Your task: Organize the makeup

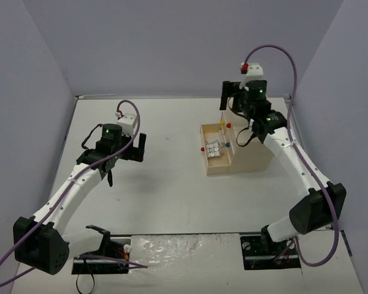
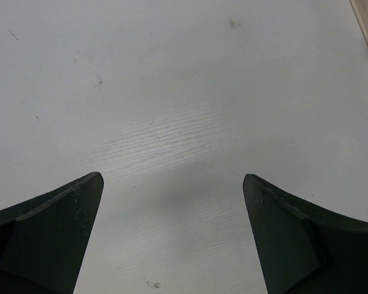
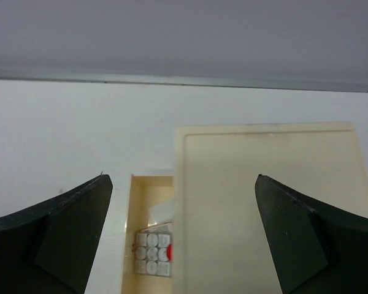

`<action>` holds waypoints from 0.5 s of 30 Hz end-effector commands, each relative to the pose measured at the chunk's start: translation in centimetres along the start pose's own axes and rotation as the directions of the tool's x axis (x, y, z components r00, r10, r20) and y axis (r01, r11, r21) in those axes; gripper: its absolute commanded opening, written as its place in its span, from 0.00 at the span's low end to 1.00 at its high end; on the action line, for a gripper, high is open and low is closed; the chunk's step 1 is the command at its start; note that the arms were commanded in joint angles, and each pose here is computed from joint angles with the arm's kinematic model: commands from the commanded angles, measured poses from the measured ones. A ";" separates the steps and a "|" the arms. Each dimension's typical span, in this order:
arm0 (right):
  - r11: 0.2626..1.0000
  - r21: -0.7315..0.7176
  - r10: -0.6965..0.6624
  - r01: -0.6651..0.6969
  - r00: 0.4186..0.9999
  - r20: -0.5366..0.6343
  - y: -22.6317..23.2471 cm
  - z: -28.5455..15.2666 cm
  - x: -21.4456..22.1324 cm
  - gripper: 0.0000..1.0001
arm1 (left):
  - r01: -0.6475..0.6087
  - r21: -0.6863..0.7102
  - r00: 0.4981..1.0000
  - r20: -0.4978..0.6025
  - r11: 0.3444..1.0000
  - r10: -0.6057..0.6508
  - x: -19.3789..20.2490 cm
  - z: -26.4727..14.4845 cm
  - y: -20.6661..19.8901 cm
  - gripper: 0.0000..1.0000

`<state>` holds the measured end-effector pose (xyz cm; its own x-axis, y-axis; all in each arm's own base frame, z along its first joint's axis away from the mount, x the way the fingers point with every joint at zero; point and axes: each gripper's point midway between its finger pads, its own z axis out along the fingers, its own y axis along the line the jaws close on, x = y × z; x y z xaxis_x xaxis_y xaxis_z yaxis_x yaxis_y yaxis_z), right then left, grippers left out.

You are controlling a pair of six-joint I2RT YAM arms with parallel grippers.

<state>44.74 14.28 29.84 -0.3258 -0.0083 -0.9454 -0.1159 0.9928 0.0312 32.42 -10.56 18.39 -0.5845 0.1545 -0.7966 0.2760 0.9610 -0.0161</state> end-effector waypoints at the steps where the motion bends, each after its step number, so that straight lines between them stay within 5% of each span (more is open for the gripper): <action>1: 0.983 -0.104 0.153 -0.150 0.988 0.024 -4.3 -2.2 -2.5 1.00 | -0.009 0.071 0.996 0.091 0.997 0.003 -3.6 0.1 -1.8 0.97; 8: 0.949 -0.051 0.311 -0.311 0.950 -0.010 -13.1 -3.3 -0.1 1.00 | 0.001 0.122 1.000 0.014 0.993 -0.003 -3.3 3.0 -5.3 0.97; 15: 0.913 -0.090 0.392 -0.399 0.916 -0.086 -14.0 -2.4 3.1 1.00 | 0.067 0.129 0.998 -0.012 0.989 -0.066 -4.4 7.5 -10.3 0.97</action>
<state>42.85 -2.57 25.94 -0.4294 0.3455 -0.8344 0.0805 0.9349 0.3457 34.65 -19.09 14.35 -0.6713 0.2194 -0.7080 0.3771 0.9234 -0.0714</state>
